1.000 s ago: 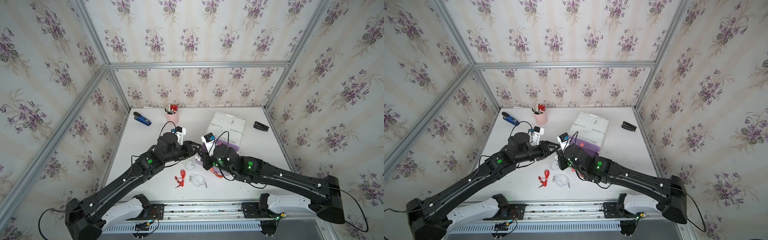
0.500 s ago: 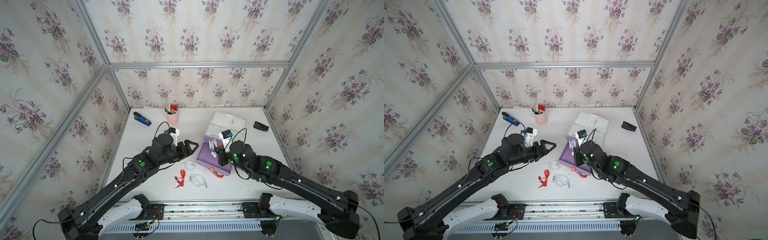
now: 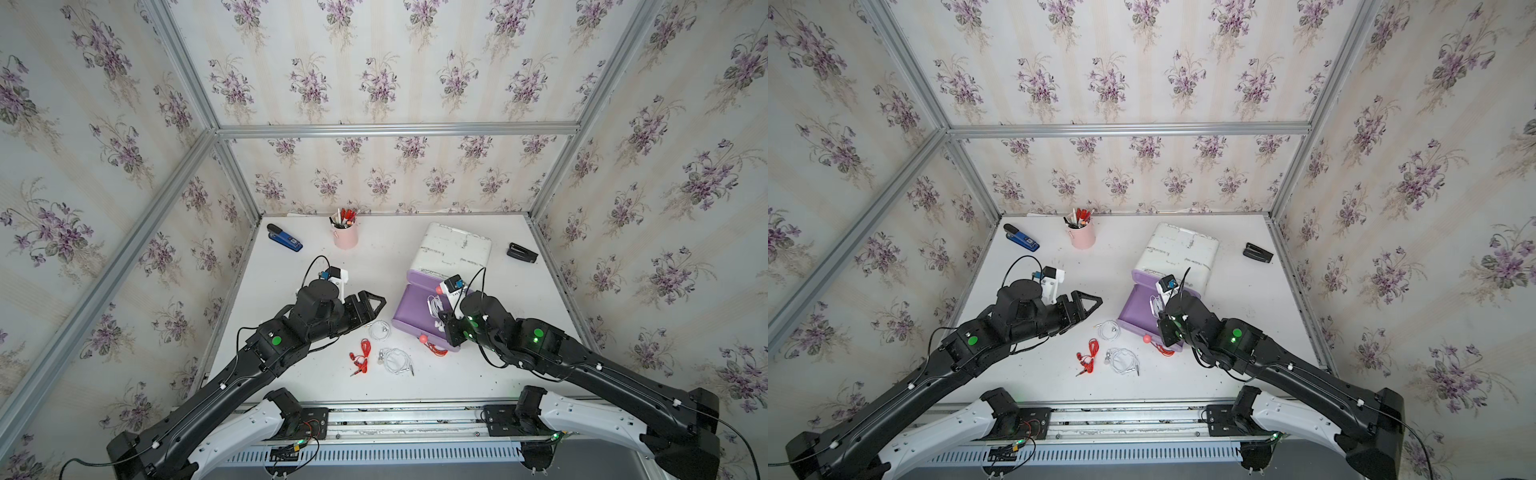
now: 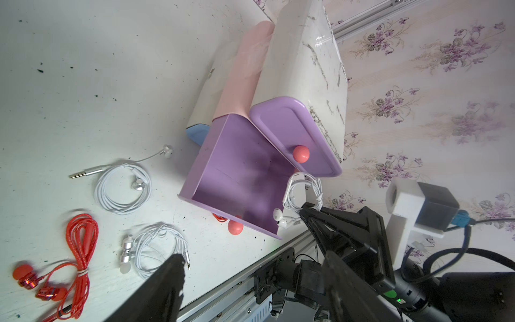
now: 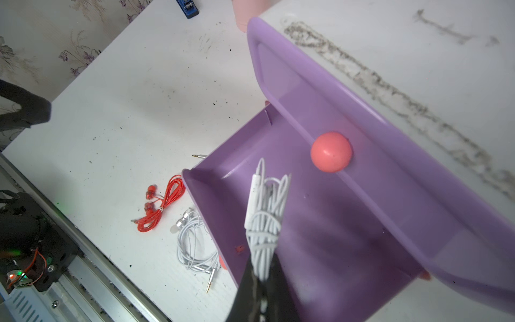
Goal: Place the wired earphones into the drawer by color
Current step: Pick up the wired earphones from the center of the board, then place the wired earphones in the drawer.
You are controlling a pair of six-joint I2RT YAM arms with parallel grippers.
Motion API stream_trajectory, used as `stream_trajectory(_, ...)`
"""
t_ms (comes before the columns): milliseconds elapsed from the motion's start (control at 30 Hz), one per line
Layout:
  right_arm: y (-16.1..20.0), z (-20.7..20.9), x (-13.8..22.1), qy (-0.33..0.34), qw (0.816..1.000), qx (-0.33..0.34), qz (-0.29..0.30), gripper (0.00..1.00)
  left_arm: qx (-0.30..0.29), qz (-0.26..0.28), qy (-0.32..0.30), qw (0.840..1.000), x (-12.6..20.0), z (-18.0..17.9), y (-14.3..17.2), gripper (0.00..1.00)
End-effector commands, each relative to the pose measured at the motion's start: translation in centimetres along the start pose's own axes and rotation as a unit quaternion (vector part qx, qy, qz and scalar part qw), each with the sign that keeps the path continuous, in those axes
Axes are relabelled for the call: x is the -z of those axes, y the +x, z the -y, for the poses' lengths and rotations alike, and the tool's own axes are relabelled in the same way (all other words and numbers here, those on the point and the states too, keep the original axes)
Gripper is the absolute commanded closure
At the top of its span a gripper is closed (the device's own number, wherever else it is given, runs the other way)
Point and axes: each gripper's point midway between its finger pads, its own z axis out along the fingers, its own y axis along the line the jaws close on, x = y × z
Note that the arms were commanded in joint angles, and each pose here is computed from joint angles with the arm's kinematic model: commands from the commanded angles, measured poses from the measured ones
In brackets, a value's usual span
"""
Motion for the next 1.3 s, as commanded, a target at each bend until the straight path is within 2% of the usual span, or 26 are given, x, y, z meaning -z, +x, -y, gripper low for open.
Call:
stream_trajectory(0,0.9,0.8,-0.5,0.020,1.000,0.010,-0.014,1.00,-0.004,0.003,-0.009,1.000,0.0,-0.7,0.0,0.20)
stream_trajectory(467,3.4,1.5,-2.4,0.029,0.998,0.005,-0.050,1.00,0.007,0.003,-0.029,1.000,-0.1,-2.9,0.7,0.20)
stream_trajectory(1033,6.0,3.0,-4.3,0.010,0.993,-0.064,-0.103,0.99,0.025,-0.011,-0.049,0.998,-1.3,-5.4,1.8,0.20)
stream_trajectory(1133,6.0,3.6,-4.4,0.013,0.992,-0.076,-0.104,0.95,0.026,-0.014,-0.056,0.998,-1.4,-6.0,2.0,0.20)
stream_trajectory(1267,5.9,4.0,-4.5,0.016,0.991,-0.082,-0.107,0.81,0.027,-0.019,-0.061,0.998,-1.8,-6.5,2.3,0.20)
